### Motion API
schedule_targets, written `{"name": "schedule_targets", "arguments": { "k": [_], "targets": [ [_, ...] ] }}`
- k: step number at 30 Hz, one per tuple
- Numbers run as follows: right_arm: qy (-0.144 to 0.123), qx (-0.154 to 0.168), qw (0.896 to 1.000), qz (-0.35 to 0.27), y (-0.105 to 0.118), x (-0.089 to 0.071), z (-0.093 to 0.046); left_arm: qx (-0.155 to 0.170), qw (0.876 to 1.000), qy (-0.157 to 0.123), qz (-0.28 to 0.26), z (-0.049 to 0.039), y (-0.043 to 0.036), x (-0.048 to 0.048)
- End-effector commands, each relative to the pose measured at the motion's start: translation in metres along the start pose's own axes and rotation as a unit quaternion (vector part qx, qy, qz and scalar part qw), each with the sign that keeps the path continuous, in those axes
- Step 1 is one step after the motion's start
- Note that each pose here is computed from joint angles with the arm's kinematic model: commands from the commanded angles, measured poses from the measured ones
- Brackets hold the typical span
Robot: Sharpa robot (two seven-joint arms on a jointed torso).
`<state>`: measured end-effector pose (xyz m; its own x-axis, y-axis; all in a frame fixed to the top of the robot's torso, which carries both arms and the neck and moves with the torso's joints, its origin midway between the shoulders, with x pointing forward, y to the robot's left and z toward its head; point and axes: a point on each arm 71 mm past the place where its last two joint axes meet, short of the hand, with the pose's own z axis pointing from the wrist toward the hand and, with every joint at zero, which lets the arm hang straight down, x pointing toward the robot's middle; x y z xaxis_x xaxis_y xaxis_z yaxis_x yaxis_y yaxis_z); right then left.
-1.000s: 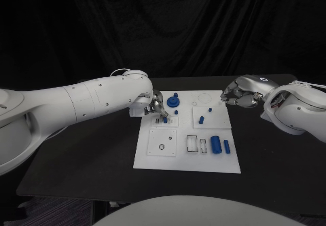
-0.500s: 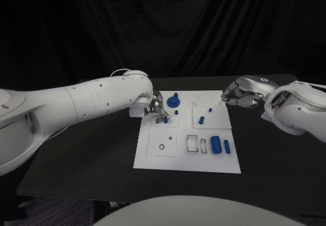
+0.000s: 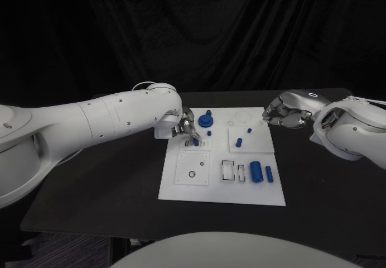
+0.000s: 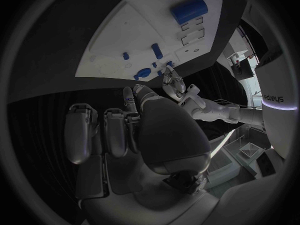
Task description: Assemble the parts on the task board
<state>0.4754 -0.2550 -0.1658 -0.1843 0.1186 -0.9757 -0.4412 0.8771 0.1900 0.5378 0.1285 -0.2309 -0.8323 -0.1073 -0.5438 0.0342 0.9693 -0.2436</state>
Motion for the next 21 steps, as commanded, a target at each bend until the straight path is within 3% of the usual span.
{"name": "schedule_targets", "arguments": {
  "k": [1,21],
  "targets": [
    [0.005,0.009,1.000,-0.001,-0.0013,0.0015,0.0000,-0.006,1.000,0.015,0.008,0.0033,0.0034,0.0063],
    [0.012,0.011,1.000,-0.002,-0.0008,0.0026,0.0011,-0.011,1.000,0.024,0.012,0.0043,0.0044,0.0077]
  ]
}}
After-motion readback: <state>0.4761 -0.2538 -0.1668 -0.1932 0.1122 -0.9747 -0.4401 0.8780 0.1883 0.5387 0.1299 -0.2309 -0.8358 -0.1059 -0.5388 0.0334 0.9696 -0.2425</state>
